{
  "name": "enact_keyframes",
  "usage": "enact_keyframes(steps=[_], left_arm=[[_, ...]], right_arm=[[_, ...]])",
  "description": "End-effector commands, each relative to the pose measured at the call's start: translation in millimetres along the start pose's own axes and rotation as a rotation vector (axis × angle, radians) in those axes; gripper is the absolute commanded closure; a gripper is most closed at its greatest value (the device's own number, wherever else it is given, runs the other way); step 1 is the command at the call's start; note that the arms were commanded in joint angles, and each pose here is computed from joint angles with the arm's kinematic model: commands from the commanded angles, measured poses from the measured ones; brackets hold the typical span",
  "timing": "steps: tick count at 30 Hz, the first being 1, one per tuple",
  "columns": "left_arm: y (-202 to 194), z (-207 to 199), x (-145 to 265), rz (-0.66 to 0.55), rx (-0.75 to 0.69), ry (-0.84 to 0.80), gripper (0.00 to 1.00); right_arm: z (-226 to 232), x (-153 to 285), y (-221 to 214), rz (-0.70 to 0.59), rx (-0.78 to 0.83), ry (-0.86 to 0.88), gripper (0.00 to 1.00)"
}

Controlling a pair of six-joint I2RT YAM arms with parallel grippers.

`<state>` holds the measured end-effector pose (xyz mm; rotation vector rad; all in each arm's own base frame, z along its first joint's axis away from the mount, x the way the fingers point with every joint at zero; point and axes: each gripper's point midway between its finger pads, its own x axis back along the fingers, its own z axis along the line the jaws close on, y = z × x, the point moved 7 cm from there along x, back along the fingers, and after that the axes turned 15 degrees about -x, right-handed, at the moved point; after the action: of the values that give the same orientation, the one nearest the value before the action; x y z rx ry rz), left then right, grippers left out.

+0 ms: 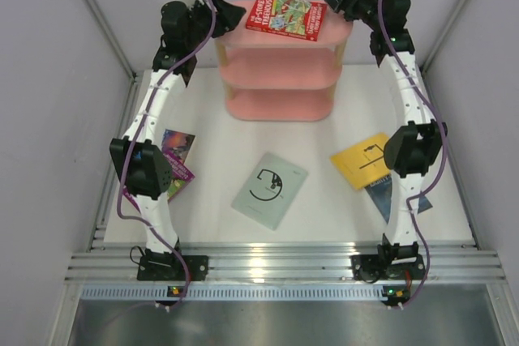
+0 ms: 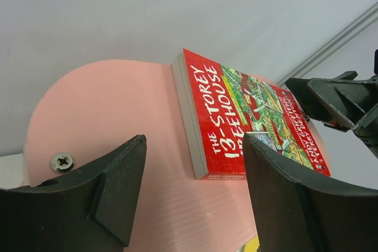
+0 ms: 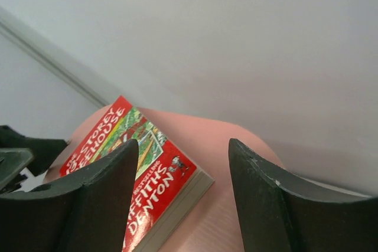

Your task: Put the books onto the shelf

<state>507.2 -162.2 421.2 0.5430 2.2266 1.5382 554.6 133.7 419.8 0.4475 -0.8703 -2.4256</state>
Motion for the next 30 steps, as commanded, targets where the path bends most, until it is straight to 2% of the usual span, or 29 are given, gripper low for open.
enact_keyframes(steps=[1,4,7,17,25,30], left_arm=[[-23,-1,-10,0.057,0.02,-0.034,0.28],[-24,-1,-11,0.059,0.022,-0.035,0.29],[-23,-3,-11,0.047,0.009,-0.057,0.29],[-28,-13,-16,0.034,0.021,-0.12,0.3],[-30,-18,-13,0.049,0.022,-0.135,0.3],[-32,-25,-8,0.05,0.021,-0.158,0.3]], right_arm=[[3,14,14,-0.063,0.021,-0.142,0.37],[5,21,16,-0.075,0.029,-0.18,0.38],[14,29,15,-0.054,0.011,-0.184,0.44],[34,42,-18,0.053,-0.082,-0.233,0.49],[34,37,-47,0.104,-0.072,-0.298,0.5],[32,25,-62,0.149,-0.056,-0.273,0.51]])
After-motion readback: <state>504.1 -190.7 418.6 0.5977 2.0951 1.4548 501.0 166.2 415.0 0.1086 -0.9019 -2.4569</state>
